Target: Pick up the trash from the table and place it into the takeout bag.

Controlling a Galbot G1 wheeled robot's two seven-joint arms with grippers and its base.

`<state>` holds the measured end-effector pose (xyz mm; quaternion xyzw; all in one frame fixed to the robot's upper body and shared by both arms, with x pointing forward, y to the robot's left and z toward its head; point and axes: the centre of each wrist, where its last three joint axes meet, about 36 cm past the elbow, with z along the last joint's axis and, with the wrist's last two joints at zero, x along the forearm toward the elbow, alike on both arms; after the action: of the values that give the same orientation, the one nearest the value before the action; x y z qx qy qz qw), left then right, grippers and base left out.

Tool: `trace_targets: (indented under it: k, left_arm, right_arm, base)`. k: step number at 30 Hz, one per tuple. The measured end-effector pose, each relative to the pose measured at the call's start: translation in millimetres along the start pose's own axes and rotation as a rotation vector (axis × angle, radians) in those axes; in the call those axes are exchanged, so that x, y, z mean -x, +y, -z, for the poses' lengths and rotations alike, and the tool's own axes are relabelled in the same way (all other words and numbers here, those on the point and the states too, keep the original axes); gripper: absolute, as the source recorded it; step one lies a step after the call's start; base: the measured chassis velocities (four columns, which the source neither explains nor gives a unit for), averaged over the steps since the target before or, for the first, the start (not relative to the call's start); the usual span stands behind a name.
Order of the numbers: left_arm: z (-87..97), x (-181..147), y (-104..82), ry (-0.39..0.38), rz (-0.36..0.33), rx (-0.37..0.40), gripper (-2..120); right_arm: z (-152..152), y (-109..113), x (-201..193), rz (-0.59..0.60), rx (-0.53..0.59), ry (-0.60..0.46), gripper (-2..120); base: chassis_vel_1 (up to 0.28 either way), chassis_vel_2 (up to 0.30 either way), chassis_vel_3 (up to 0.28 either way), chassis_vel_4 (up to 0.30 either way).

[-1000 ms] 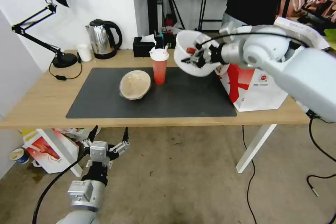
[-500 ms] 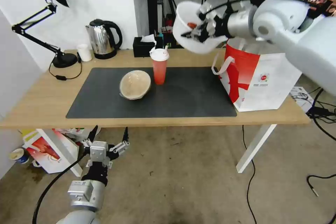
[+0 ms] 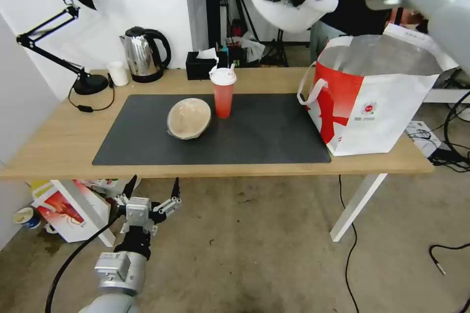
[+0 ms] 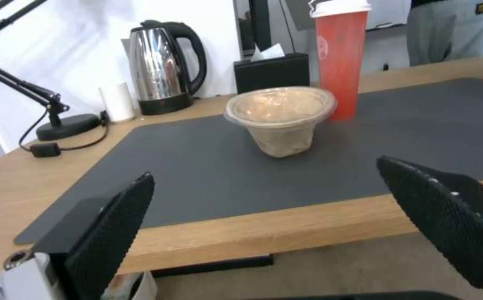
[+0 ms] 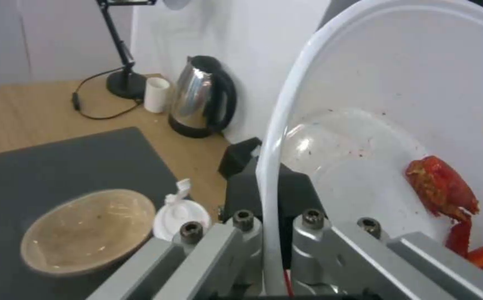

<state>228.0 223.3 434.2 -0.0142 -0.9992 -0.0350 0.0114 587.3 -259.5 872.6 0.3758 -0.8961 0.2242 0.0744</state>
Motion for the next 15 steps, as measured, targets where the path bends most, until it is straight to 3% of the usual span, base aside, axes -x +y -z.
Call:
trace_targets:
  k: [15]
  left_arm:
    - [0.0,0.0,0.0,0.000,0.000,0.000,100]
  right_arm:
    - [-49.6,-9.9,-37.6,-0.047,0.071,0.027,0]
  base:
    - [0.000,0.000,0.000,0.000]
